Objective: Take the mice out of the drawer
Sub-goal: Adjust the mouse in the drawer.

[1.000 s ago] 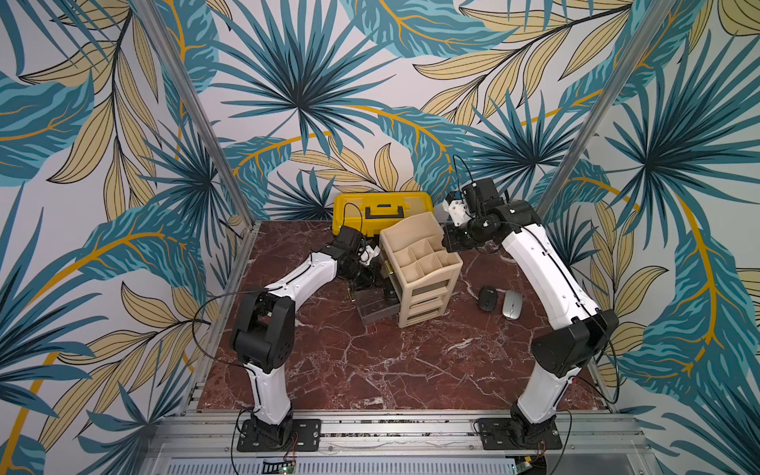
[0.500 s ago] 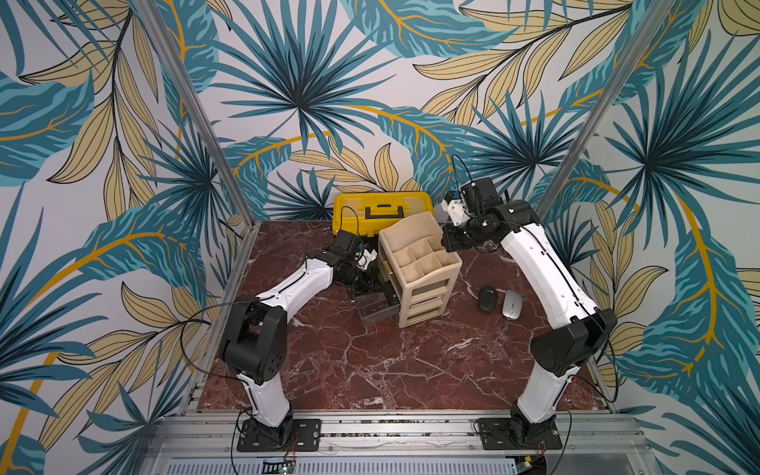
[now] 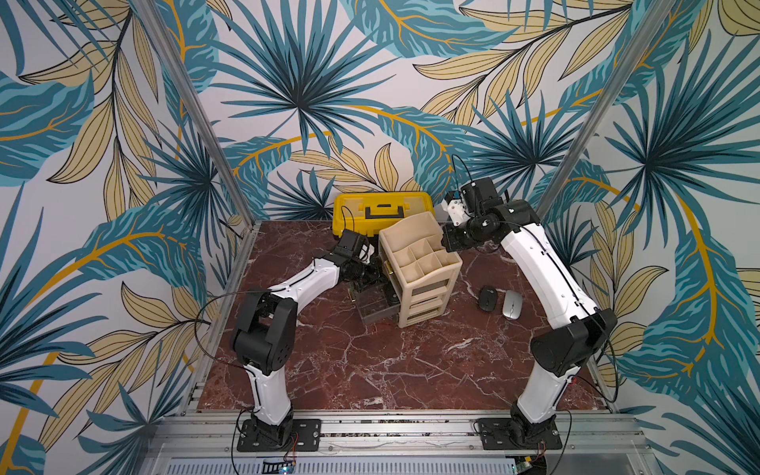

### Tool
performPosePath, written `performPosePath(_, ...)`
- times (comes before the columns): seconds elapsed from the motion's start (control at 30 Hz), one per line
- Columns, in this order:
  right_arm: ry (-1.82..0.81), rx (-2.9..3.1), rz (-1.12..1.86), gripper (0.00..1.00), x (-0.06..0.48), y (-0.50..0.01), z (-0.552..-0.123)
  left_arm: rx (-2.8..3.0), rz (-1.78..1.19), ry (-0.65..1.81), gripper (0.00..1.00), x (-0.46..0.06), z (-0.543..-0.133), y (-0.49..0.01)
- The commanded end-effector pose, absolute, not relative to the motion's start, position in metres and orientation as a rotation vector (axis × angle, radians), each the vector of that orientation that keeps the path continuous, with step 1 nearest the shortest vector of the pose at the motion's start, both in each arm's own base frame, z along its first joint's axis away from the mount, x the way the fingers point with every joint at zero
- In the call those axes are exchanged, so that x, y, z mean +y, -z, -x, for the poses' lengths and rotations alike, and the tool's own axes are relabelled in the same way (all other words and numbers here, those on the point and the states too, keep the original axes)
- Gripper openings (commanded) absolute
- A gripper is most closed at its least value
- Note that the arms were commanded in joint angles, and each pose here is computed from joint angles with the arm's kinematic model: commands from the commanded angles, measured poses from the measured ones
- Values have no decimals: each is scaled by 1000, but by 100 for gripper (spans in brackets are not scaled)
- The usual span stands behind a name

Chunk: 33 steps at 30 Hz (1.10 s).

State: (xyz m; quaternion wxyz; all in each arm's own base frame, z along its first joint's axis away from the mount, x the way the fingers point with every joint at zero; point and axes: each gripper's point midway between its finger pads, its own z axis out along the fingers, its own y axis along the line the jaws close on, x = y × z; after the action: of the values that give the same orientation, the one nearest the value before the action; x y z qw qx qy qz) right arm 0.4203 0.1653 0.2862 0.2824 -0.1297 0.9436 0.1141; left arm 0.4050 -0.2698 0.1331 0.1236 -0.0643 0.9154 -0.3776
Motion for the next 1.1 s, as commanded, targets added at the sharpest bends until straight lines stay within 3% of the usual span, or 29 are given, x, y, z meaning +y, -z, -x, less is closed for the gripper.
performPosePath(0.0, -199, 2650, 347, 0, 153, -248, -419, 2674, 195, 1082, 0, -276, -410, -143)
performPosePath(0.2, -208, 2656, 348, 0, 155, -244, -420, 2686, 123, 1183, 0, -296, -403, -140)
performPosePath(0.47, -200, 2652, 344, 0, 154, -245, -422, 2849, -52, 1300, 0, -320, -356, -136)
performPosePath(1.07, -202, 2656, 334, 0, 155, -241, -424, 3042, -278, 1253, 0, -314, -278, -136)
